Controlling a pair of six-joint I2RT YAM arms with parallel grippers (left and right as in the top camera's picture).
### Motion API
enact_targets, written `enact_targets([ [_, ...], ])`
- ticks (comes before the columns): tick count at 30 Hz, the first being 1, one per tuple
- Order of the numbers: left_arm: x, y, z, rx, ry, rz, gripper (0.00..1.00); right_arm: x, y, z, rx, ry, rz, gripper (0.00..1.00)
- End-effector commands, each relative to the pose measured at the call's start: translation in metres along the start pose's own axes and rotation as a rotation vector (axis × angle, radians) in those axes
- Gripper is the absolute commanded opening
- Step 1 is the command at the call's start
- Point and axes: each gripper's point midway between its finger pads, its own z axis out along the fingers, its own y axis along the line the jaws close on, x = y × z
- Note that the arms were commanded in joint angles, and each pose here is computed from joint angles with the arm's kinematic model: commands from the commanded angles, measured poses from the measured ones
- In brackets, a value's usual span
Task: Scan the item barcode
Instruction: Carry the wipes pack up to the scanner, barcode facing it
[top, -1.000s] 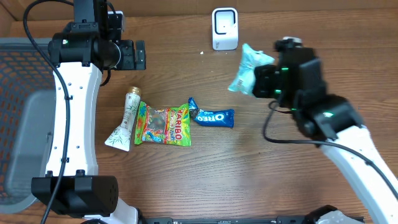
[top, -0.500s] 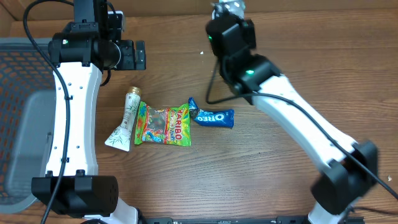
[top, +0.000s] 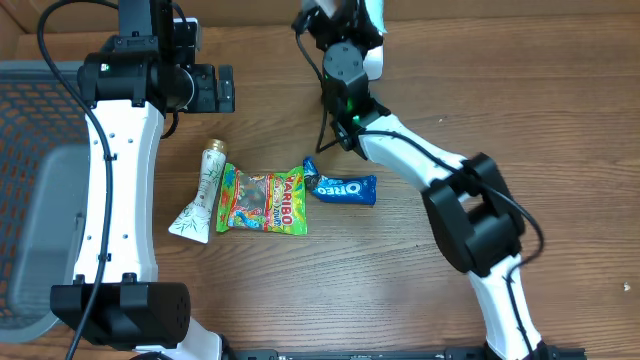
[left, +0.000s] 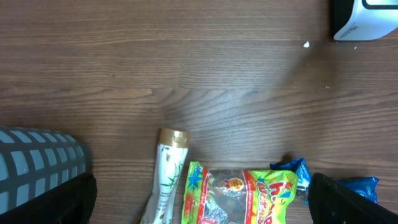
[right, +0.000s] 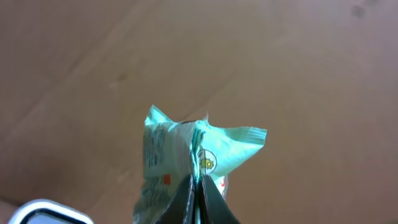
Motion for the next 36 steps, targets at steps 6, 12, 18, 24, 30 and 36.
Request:
enact_targets([
  [6, 0.001, -0.004, 0.000, 0.013, 0.002, -0.012, 1.00, 0.023, 0.040, 0.026, -0.090, -0.167, -0.145, 0.04],
  [12, 0.001, -0.004, 0.000, 0.013, 0.002, -0.012, 1.00, 0.027, 0.042, 0.032, -0.130, -0.194, -0.065, 0.04],
  [18, 0.001, -0.004, 0.000, 0.013, 0.002, -0.012, 1.00, 0.028, 0.042, 0.032, -0.130, -0.194, -0.065, 0.04],
  [24, 0.001, -0.004, 0.000, 0.013, 0.002, -0.012, 1.00, 0.027, 0.041, 0.032, -0.122, -0.194, -0.062, 0.04],
  [30, 0.001, -0.004, 0.000, 0.013, 0.002, -0.012, 1.00, 0.023, 0.031, 0.033, -0.085, -0.201, -0.040, 0.04],
  [36, 0.001, -0.004, 0.000, 0.013, 0.002, -0.012, 1.00, 0.027, 0.009, 0.035, -0.051, -0.119, 0.129, 0.04],
])
